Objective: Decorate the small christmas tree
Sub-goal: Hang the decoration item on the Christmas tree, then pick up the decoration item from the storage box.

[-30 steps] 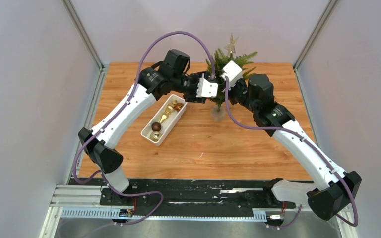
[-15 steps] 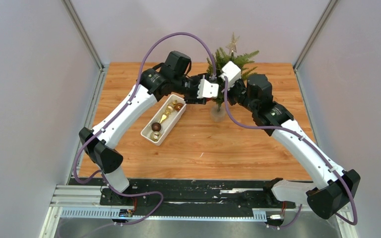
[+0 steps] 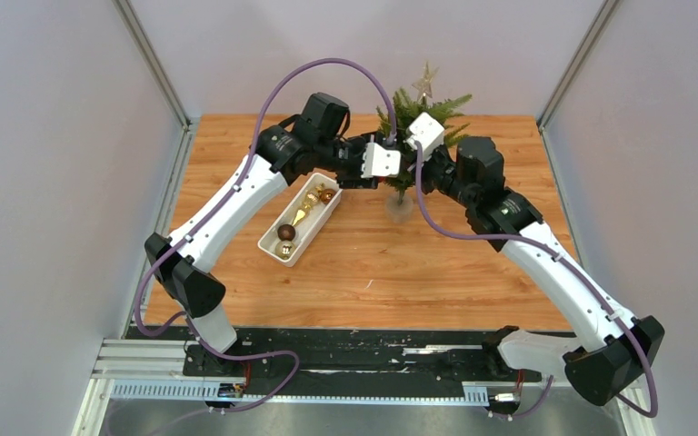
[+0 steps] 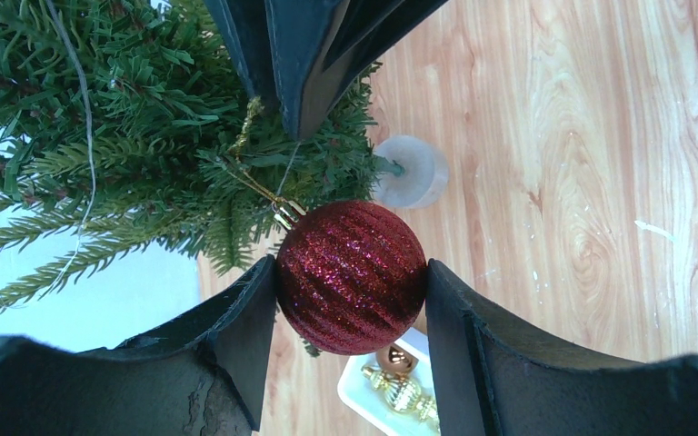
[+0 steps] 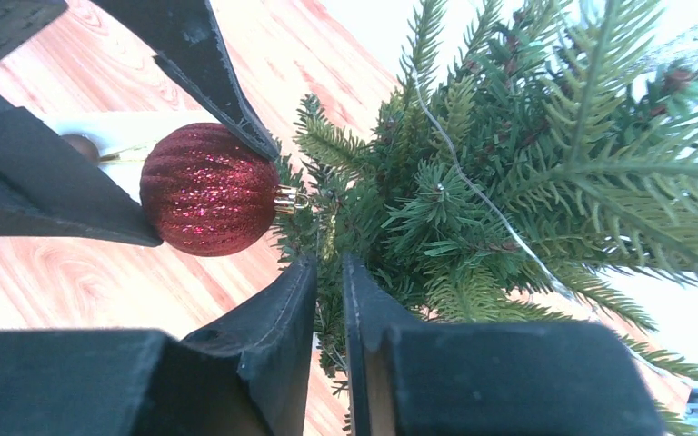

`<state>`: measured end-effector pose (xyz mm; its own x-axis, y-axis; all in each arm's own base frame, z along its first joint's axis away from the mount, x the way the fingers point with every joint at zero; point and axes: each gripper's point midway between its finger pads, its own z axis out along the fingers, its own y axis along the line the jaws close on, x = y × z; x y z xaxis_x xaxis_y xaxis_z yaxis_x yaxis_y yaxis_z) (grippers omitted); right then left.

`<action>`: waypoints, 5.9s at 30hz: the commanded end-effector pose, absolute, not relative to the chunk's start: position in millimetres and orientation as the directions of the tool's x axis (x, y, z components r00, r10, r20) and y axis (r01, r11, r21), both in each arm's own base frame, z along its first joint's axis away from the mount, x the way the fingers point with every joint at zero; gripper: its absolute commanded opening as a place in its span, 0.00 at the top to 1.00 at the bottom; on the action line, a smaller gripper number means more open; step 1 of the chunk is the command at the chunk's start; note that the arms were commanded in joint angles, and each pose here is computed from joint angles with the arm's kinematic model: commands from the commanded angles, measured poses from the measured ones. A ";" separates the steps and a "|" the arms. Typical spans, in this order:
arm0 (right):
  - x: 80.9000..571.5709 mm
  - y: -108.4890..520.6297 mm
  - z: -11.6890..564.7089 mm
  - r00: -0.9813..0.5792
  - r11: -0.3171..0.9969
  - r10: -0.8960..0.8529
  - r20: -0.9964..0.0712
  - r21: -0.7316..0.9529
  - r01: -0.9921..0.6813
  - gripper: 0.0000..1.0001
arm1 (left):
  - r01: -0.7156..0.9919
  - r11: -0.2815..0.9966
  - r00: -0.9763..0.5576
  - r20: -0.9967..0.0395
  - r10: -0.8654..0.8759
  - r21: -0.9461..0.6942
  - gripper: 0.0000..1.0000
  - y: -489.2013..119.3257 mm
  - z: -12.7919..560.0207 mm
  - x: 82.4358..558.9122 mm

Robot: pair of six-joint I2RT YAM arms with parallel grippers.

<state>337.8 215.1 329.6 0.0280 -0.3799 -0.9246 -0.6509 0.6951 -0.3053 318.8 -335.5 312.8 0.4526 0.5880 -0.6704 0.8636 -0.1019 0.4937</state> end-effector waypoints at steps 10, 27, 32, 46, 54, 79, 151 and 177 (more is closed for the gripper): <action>309.7 216.8 386.9 0.147 0.680 -0.259 -0.954 -0.289 -0.674 0.67 | 0.871 -0.093 0.440 -0.681 0.586 0.482 1.00 -331.0 315.7 313.6; 301.3 212.8 402.4 0.145 0.704 -0.199 -0.969 -0.244 -0.666 0.51 | 0.885 -0.090 0.419 -0.701 0.577 0.456 0.59 -331.7 315.3 307.6; 301.1 212.4 404.2 0.148 0.708 -0.192 -0.970 -0.241 -0.664 0.49 | 0.882 -0.073 0.419 -0.702 0.575 0.466 0.50 -333.2 319.0 311.6; 300.8 213.8 404.3 0.147 0.705 -0.186 -0.972 -0.236 -0.669 0.46 | 0.874 -0.066 0.431 -0.705 0.563 0.481 0.11 -332.5 328.9 310.2; 297.9 213.2 409.1 0.152 0.706 -0.172 -0.973 -0.229 -0.670 0.45 | 0.882 -0.050 0.416 -0.724 0.551 0.469 0.10 -327.5 342.4 301.1; 245.9 232.4 412.6 0.114 0.540 -0.074 -0.991 -0.136 -0.831 0.00 | 0.920 0.387 -0.166 -0.833 0.527 0.061 0.01 -158.9 294.5 264.1; 236.2 222.0 434.6 0.081 0.586 0.006 -0.997 -0.062 -0.808 0.00 | 0.748 -0.581 0.659 -0.260 0.705 0.321 1.00 -136.3 92.0 340.2; 223.0 226.1 458.9 0.128 0.538 0.057 -0.990 -0.077 -0.839 0.00 | 0.907 0.343 0.014 -0.834 0.551 0.242 1.00 -192.1 299.6 333.6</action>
<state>232.1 226.8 440.2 0.0839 0.0083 -0.9964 -0.8305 0.5531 -0.0653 353.2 -165.7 239.5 0.0953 0.7521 -0.6521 0.9082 0.2025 0.3663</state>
